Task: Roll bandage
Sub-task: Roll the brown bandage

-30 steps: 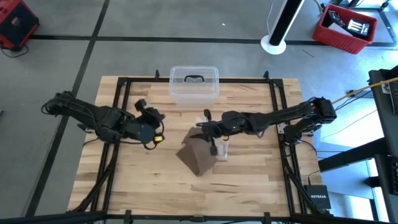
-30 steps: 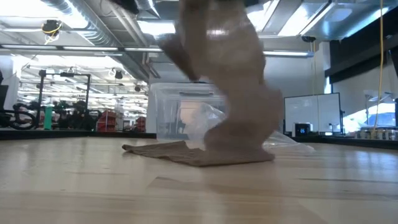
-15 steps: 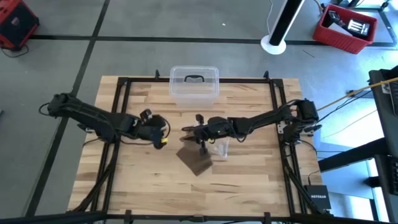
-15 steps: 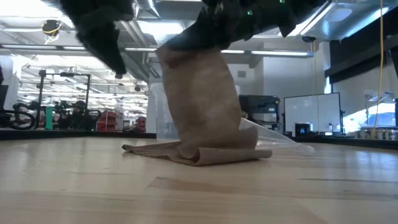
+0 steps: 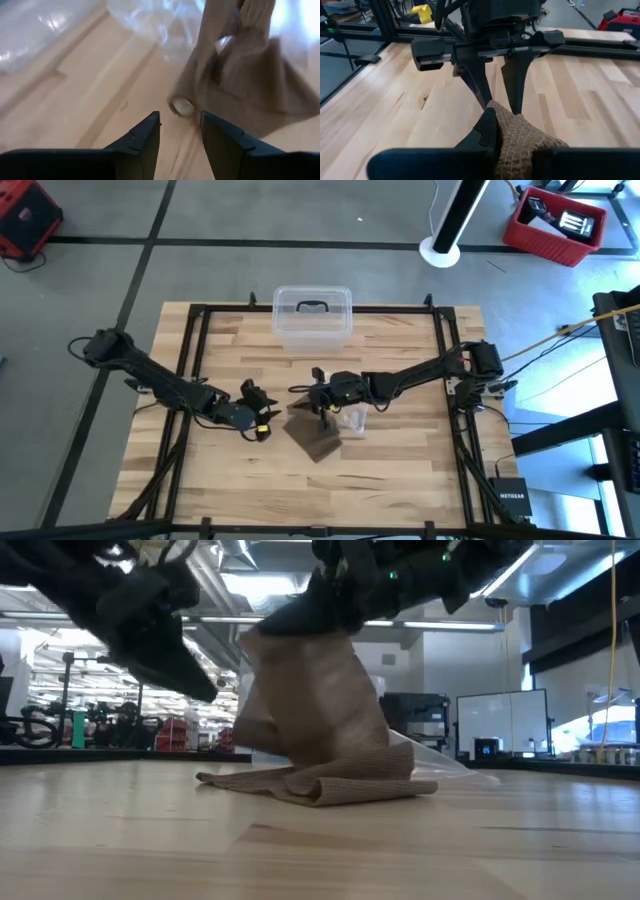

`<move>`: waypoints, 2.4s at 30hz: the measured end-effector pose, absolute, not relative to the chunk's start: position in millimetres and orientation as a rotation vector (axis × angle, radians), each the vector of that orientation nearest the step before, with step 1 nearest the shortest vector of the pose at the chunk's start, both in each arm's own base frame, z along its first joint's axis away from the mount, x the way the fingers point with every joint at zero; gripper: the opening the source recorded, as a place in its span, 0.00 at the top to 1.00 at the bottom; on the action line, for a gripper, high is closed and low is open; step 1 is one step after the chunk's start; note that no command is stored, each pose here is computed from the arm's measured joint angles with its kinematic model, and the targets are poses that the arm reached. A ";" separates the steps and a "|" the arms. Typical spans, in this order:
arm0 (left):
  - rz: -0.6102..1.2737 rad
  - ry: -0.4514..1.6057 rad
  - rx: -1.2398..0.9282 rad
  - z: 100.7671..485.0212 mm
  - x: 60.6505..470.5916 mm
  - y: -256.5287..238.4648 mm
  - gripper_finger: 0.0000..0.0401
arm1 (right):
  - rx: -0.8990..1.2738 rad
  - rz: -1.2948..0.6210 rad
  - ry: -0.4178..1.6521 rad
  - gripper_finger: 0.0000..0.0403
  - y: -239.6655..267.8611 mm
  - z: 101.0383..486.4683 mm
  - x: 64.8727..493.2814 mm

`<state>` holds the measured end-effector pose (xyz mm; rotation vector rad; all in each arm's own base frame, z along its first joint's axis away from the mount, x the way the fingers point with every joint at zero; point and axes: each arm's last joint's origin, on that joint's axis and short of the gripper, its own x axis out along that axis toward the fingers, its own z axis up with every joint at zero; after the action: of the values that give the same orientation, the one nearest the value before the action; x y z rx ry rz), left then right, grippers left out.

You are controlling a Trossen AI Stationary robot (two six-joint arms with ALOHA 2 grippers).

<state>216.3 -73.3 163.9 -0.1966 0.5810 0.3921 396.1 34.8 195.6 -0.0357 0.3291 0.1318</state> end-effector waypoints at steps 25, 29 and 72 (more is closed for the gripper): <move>0.306 0.679 0.074 106.4 240.4 -78.8 0.67 | -0.073 0.458 0.424 0.99 73.4 165.3 394.2; 0.289 0.689 0.117 107.0 239.6 -79.3 0.67 | -0.074 0.452 0.431 0.99 73.1 164.7 394.1; 0.144 0.542 0.369 114.0 265.4 -74.7 0.96 | -0.058 0.460 0.416 0.99 73.3 166.7 394.5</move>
<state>265.4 -74.7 114.0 0.3690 0.5417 0.1441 394.5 73.3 166.7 -0.0578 0.4164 0.4595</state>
